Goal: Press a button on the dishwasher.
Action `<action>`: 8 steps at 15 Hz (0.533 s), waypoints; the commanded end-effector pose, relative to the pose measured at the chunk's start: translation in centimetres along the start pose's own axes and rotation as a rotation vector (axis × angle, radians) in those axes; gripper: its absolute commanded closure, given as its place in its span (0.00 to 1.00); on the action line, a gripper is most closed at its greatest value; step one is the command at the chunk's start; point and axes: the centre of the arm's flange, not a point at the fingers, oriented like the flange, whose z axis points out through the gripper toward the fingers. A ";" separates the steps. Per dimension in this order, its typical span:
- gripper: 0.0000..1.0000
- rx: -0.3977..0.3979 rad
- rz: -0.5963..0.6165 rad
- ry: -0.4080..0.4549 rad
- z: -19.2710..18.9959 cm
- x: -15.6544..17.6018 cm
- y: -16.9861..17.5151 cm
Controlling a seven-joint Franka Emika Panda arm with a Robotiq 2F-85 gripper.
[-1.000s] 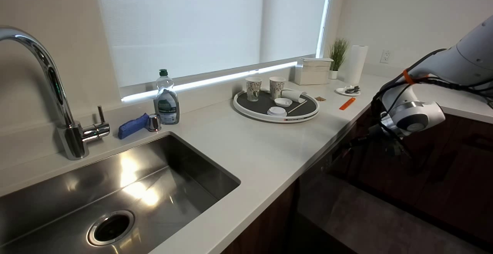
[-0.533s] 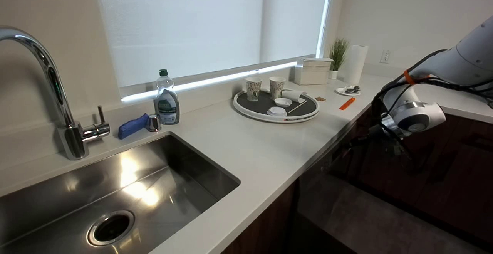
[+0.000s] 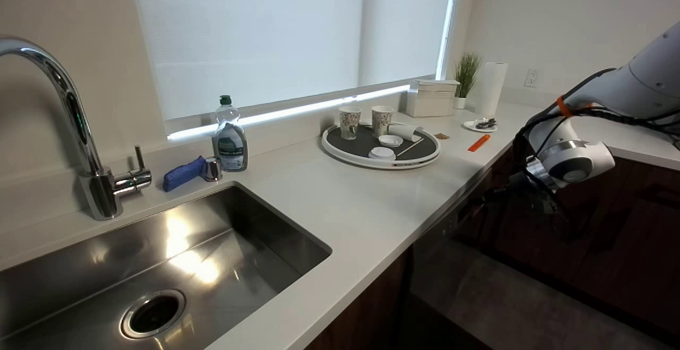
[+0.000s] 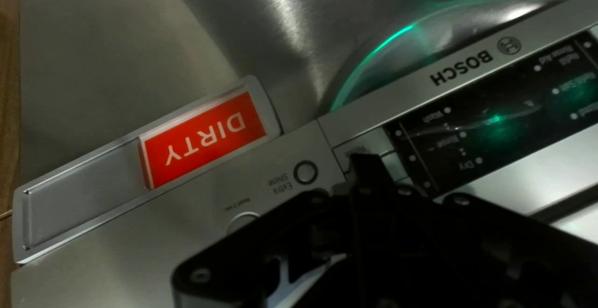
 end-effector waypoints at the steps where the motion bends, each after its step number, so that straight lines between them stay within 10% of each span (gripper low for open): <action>1: 1.00 0.012 -0.003 -0.011 0.7 1.2 0.1; 8: 1.00 -0.053 -0.105 -0.149 -0.4 0.2 0.3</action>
